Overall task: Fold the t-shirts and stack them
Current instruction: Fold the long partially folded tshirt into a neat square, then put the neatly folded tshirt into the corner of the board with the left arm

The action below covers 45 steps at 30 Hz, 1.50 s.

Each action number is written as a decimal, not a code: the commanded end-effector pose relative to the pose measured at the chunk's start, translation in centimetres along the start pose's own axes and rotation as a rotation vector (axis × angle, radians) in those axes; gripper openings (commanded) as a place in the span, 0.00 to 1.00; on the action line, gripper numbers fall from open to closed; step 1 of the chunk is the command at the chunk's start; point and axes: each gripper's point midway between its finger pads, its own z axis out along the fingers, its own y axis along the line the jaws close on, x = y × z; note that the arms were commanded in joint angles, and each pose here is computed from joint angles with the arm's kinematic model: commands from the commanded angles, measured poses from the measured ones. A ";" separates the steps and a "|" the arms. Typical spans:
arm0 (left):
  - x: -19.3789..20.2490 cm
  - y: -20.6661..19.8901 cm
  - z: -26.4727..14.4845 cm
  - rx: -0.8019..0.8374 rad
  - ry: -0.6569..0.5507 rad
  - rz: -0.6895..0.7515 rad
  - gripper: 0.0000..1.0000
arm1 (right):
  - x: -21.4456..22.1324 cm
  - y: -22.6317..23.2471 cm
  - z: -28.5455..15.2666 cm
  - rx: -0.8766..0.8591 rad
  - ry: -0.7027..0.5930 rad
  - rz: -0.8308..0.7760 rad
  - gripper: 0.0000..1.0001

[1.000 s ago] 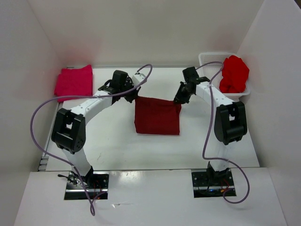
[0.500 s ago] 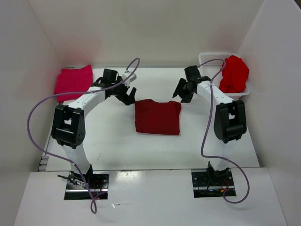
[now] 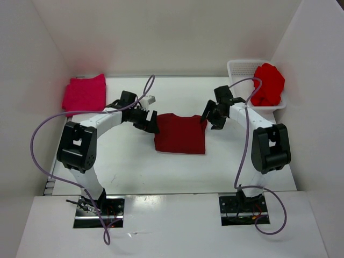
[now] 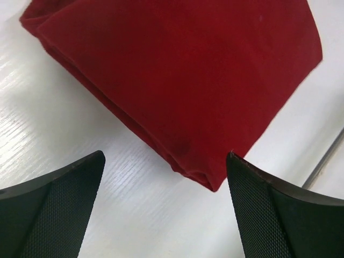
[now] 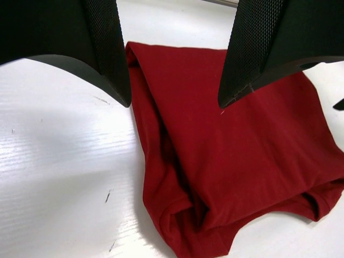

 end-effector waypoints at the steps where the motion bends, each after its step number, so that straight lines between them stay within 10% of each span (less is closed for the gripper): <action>1: -0.8 0.7 0.4 -0.066 -0.027 -0.063 0.99 | -1.1 1.6 -2.1 -0.066 -0.082 -0.008 0.71; 11: 2.4 2.9 3.0 -0.151 0.061 -0.149 0.98 | -2.4 2.1 -4.9 -0.072 -0.149 -0.010 0.71; 17: 4.1 2.2 5.3 -0.117 0.138 -0.179 0.70 | -2.6 2.1 -5.1 -0.064 -0.153 -0.009 0.71; 22: 7.1 1.5 6.6 -0.103 0.232 -0.257 0.66 | -3.1 2.4 -5.8 -0.060 -0.164 -0.018 0.71; 26: 13.9 0.2 8.2 -0.031 0.507 -0.448 0.58 | -3.7 2.1 -6.4 -0.040 -0.193 -0.036 0.71; 28: 14.4 0.3 9.4 0.006 0.534 -0.477 0.37 | -4.1 2.0 -7.1 -0.047 -0.211 -0.028 0.71; 38: 11.0 1.5 8.3 -0.074 0.424 -0.307 0.04 | -5.2 1.4 -9.6 -0.039 -0.274 -0.028 0.71; 45: 0.8 6.8 3.9 -0.369 0.177 0.125 0.00 | -5.3 1.6 -10.5 -0.053 -0.294 -0.030 0.71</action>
